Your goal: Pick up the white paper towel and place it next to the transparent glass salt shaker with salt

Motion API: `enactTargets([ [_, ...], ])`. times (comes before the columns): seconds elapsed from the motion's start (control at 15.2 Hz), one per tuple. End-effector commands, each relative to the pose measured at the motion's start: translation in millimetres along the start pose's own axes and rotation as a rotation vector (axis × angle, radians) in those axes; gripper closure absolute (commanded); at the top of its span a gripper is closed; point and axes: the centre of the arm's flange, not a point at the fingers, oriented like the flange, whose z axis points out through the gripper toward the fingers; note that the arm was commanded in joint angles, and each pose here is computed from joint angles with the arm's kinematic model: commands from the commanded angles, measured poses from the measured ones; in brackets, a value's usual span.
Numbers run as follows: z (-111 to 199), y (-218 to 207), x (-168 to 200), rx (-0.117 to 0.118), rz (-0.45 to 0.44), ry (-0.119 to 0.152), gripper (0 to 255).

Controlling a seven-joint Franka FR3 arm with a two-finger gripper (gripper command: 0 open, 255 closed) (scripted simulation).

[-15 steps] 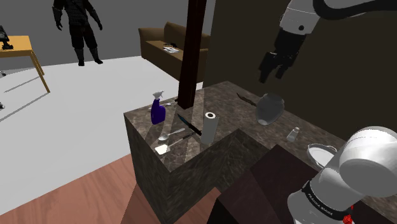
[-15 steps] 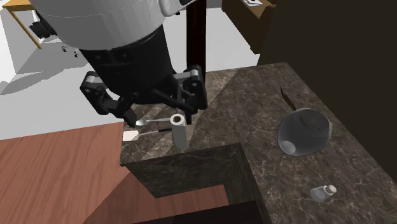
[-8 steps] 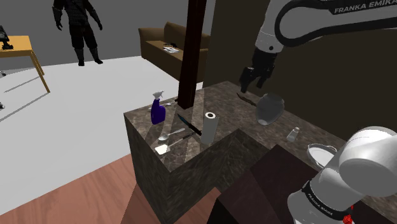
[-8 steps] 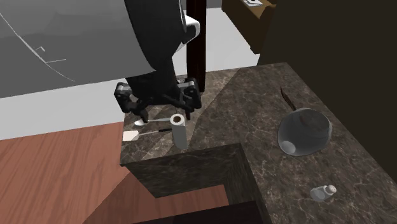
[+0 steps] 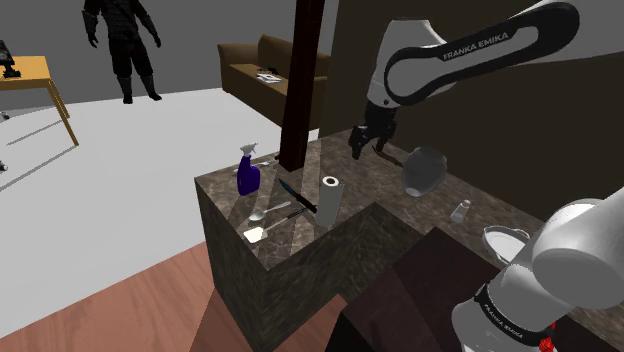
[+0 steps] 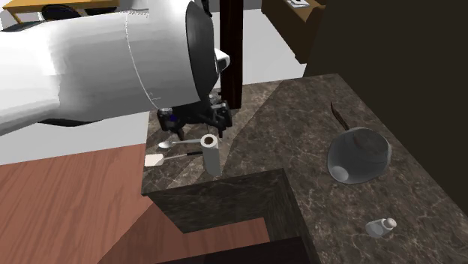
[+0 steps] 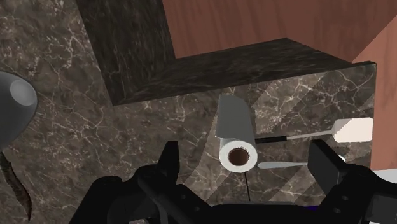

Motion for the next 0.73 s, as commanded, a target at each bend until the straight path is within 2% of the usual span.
enactTargets([
  [0.0, 22, 0, 16, 0.000, -0.002, -0.002, 0],
  [0.66, 129, -11, 95, -0.001, -0.010, -0.019, 0],
])
